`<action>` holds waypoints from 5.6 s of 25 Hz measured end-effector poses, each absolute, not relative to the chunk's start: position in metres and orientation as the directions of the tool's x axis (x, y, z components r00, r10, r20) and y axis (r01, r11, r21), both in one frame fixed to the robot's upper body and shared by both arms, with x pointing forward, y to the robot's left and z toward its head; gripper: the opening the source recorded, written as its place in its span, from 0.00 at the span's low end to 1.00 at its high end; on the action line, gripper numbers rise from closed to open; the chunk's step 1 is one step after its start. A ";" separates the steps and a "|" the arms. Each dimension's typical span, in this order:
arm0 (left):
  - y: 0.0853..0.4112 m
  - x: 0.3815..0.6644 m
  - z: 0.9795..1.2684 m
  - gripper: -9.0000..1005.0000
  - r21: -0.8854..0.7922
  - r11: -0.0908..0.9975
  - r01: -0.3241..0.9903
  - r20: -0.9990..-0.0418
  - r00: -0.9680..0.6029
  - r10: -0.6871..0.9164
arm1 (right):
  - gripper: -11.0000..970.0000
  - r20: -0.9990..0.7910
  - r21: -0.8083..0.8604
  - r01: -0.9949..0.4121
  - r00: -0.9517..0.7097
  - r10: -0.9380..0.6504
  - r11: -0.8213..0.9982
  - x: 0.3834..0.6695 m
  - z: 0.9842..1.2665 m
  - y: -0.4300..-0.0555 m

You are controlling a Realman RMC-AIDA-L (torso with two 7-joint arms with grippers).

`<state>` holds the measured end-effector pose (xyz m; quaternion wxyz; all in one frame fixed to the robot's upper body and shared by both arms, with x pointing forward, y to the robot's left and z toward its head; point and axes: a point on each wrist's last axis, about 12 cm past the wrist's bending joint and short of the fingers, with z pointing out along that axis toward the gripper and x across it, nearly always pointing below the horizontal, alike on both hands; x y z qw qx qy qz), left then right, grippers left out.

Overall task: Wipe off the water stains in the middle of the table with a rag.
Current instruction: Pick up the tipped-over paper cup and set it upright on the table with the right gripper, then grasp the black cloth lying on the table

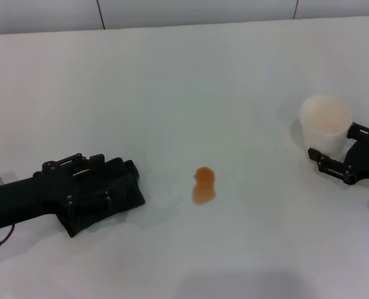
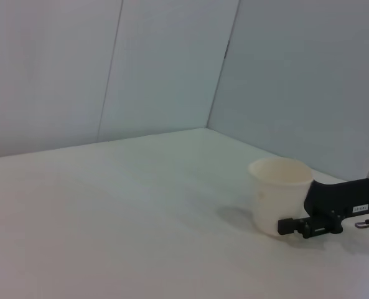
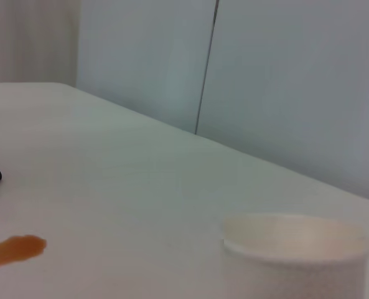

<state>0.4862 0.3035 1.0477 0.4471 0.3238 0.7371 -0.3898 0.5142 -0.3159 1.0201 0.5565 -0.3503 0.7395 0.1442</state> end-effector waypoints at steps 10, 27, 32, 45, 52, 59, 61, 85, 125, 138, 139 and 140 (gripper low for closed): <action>0.303 0.486 1.048 0.86 -0.286 0.486 0.826 -0.911 -0.391 0.129 | 0.68 -0.924 -0.171 -0.674 -0.144 -0.355 0.718 0.510 1.018 -0.318; 0.302 0.485 1.048 0.85 -0.289 0.478 0.830 -0.912 -0.390 0.126 | 0.74 -0.934 -0.146 -0.674 -0.147 -0.325 0.724 0.507 1.023 -0.323; 0.302 0.485 1.048 0.85 -0.289 0.477 0.830 -0.913 -0.389 0.123 | 0.84 -0.929 -0.138 -0.689 -0.159 -0.334 0.712 0.502 1.027 -0.327; 0.303 0.485 1.047 0.85 -0.289 0.483 0.827 -0.911 -0.392 0.126 | 0.90 -0.909 -0.121 -0.704 -0.205 -0.363 0.700 0.493 1.042 -0.339; 0.304 0.485 1.047 0.85 -0.289 0.484 0.826 -0.911 -0.393 0.127 | 0.90 -0.902 -0.117 -0.707 -0.218 -0.372 0.697 0.490 1.054 -0.347; 0.304 0.485 1.047 0.85 -0.288 0.484 0.826 -0.911 -0.393 0.128 | 0.90 -0.916 -0.095 -0.727 -0.203 -0.345 0.680 0.488 1.074 -0.356; 0.304 0.484 1.047 0.85 -0.288 0.485 0.826 -0.911 -0.392 0.127 | 0.90 -0.922 -0.103 -0.740 -0.179 -0.343 0.664 0.487 1.083 -0.358; 0.296 0.512 1.093 0.85 -0.555 0.339 0.759 -0.784 -0.614 0.091 | 0.90 -0.850 -0.332 -0.918 0.191 -0.490 0.219 0.530 1.153 -0.275; 0.185 0.590 1.166 0.85 -0.201 0.590 0.782 -0.148 -0.619 0.771 | 0.90 -0.890 -0.211 -0.932 0.060 -0.451 0.293 0.544 1.153 -0.248; 0.185 0.593 1.154 0.82 -0.123 0.618 0.777 -0.103 -0.629 0.770 | 0.90 -0.893 -0.212 -0.930 0.060 -0.446 0.300 0.545 1.154 -0.248; 0.185 0.593 1.153 0.82 -0.124 0.619 0.776 -0.101 -0.630 0.770 | 0.90 -0.893 -0.212 -0.930 0.060 -0.446 0.300 0.545 1.154 -0.248; 0.185 0.594 1.151 0.82 -0.124 0.619 0.775 -0.100 -0.631 0.770 | 0.90 -0.893 -0.211 -0.930 0.059 -0.445 0.300 0.545 1.154 -0.248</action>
